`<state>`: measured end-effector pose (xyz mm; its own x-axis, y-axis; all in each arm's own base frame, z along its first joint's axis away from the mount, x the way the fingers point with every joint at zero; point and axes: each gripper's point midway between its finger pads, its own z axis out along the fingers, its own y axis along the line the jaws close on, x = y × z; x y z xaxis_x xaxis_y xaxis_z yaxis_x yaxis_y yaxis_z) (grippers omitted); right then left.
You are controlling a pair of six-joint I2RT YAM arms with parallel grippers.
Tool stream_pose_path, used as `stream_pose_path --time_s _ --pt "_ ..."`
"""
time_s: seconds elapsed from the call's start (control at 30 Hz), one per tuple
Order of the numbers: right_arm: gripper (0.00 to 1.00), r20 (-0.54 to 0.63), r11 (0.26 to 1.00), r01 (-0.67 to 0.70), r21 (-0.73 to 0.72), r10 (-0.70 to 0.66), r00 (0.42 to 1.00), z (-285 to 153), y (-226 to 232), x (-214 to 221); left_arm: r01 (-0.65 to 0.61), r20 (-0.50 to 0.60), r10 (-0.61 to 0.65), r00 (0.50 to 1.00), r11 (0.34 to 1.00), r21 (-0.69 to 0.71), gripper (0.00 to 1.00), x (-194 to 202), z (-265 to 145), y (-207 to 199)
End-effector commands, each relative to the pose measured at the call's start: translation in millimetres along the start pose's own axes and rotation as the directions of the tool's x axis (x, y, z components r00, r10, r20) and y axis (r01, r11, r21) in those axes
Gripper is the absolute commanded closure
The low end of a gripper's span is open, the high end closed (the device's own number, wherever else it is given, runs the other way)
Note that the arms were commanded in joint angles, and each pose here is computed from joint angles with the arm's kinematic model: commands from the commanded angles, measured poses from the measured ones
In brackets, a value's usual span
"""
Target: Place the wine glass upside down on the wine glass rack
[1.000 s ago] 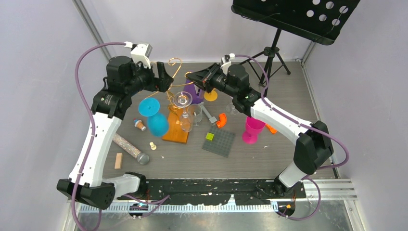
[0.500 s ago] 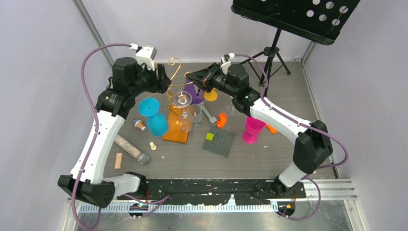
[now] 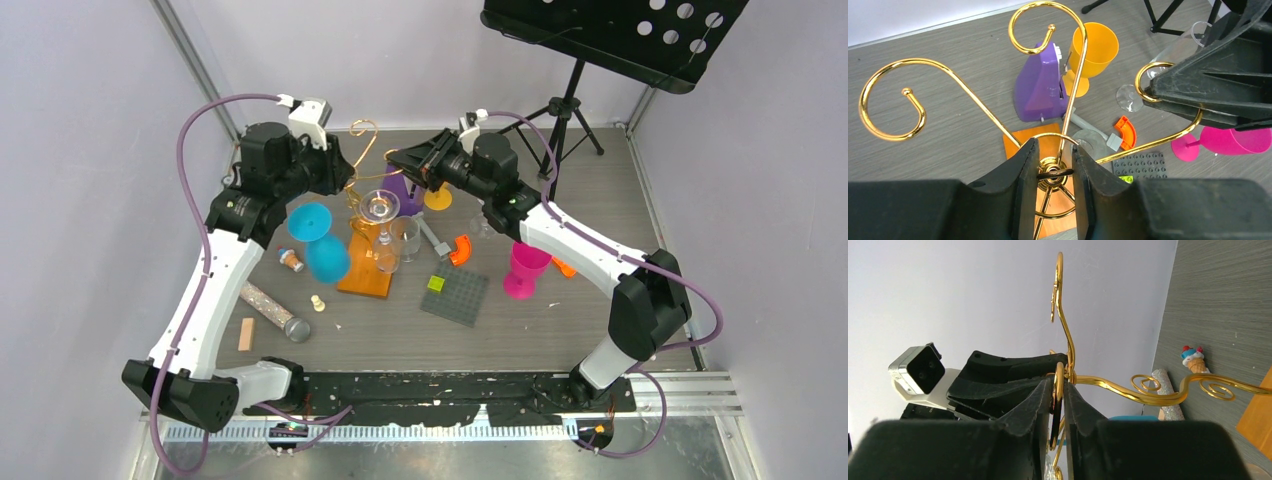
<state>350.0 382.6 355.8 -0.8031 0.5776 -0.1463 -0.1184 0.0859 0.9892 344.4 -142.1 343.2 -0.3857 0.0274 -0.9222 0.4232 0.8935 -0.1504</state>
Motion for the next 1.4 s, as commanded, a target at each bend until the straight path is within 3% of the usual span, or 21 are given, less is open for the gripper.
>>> stream_pose_path --time_s 0.0,0.1,0.33,0.53,0.67,0.8,0.97,1.13,1.37 --pt "0.74 -0.028 0.996 0.069 0.049 -0.068 0.997 2 -21 4 0.004 0.007 -0.004 1.0 1.0 0.02 0.71 0 3 -4" --pt "0.63 -0.023 0.996 0.074 0.053 -0.073 0.997 0 -23 2 0.002 0.007 -0.002 1.0 1.0 0.018 0.72 0 4 -3" --pt "0.49 0.013 0.994 0.102 0.043 -0.102 0.995 -9 -19 -12 0.003 0.001 -0.004 1.0 1.0 0.014 0.72 1 7 -2" --pt "0.33 0.12 0.976 0.219 0.002 -0.218 0.968 -40 5 -41 0.0 0.003 0.0 1.0 1.0 0.011 0.72 0 6 -2" --pt "0.32 0.175 0.939 0.343 0.006 -0.338 0.925 -64 22 -52 0.0 0.005 0.0 1.0 1.0 0.01 0.72 -1 6 -2" --pt "0.34 0.186 0.864 0.497 0.077 -0.503 0.844 -85 21 -57 0.003 0.009 -0.003 1.0 1.0 0.01 0.72 -3 5 -2" --pt "0.39 0.021 0.767 0.582 0.268 -0.609 0.793 -100 -35 -52 0.005 0.009 -0.005 1.0 1.0 0.01 0.72 -5 5 -2" --pt "0.41 -0.097 0.737 0.586 0.336 -0.592 0.8 -103 -80 -38 0.003 0.005 -0.003 1.0 1.0 0.004 0.72 -4 5 -1" --pt "0.41 -0.239 0.633 0.657 0.41 -0.62 0.747 -86 -122 -23 0.005 -0.007 -0.005 1.0 1.0 -0.002 0.72 1 6 0"
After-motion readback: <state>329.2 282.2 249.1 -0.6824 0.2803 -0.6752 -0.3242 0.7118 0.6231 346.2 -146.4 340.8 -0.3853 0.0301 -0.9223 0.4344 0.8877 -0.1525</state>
